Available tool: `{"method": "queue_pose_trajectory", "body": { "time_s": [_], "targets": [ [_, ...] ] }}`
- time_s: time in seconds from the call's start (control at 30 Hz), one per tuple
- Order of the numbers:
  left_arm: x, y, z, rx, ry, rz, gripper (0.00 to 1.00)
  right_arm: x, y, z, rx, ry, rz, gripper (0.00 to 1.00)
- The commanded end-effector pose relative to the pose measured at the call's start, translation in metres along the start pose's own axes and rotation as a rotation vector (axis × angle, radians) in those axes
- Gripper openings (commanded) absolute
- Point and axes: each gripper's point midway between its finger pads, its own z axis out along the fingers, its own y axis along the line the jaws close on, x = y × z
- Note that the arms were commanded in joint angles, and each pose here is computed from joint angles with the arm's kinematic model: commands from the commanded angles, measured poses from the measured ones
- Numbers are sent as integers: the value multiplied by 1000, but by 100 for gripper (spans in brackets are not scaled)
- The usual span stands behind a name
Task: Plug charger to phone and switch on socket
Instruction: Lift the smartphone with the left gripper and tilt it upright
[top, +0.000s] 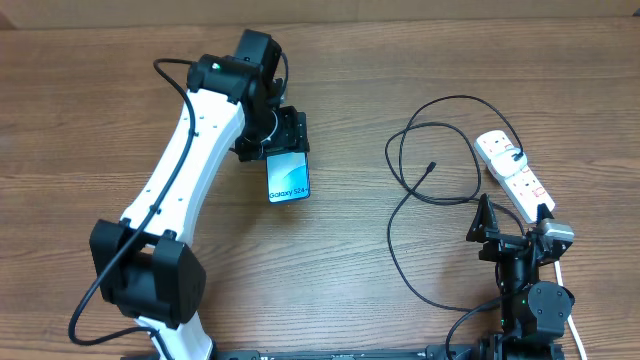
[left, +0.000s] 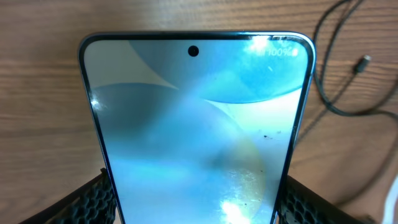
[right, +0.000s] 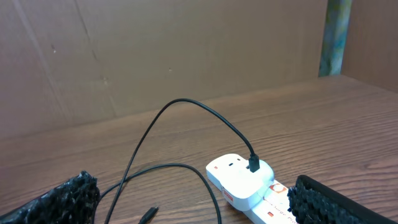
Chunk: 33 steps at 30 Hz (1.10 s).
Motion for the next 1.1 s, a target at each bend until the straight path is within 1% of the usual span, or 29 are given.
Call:
{"method": "queue_pose_trajectory", "body": {
  "time_s": [0.0,0.07,0.13,0.23,0.37,0.67,0.8,1.07],
  "targets": [
    [-1,-8,17,132,116,-90,19,4,1,1,-8,5,-4,100],
    [1,-11,30,194,191,-129,12,4,1,1,-8,5,-4,100],
    [1,-13,43,251,256,-168,8,4,1,1,-8,5,-4,100],
    [2,-15,56,308,320,-209,7,4,1,1,-8,5,-4,100],
    [2,-18,66,392,394,-265,10,4,1,1,-8,5,-4,100],
    [-8,-9,57,492,433,-380,9,4,1,1,-8,5,-4,100],
    [-8,0,51,506,451,-431,9,4,1,1,-8,5,-4,100],
    [-7,3,50,500,457,-436,10,4,1,1,-8,5,-4,100]
  ]
}}
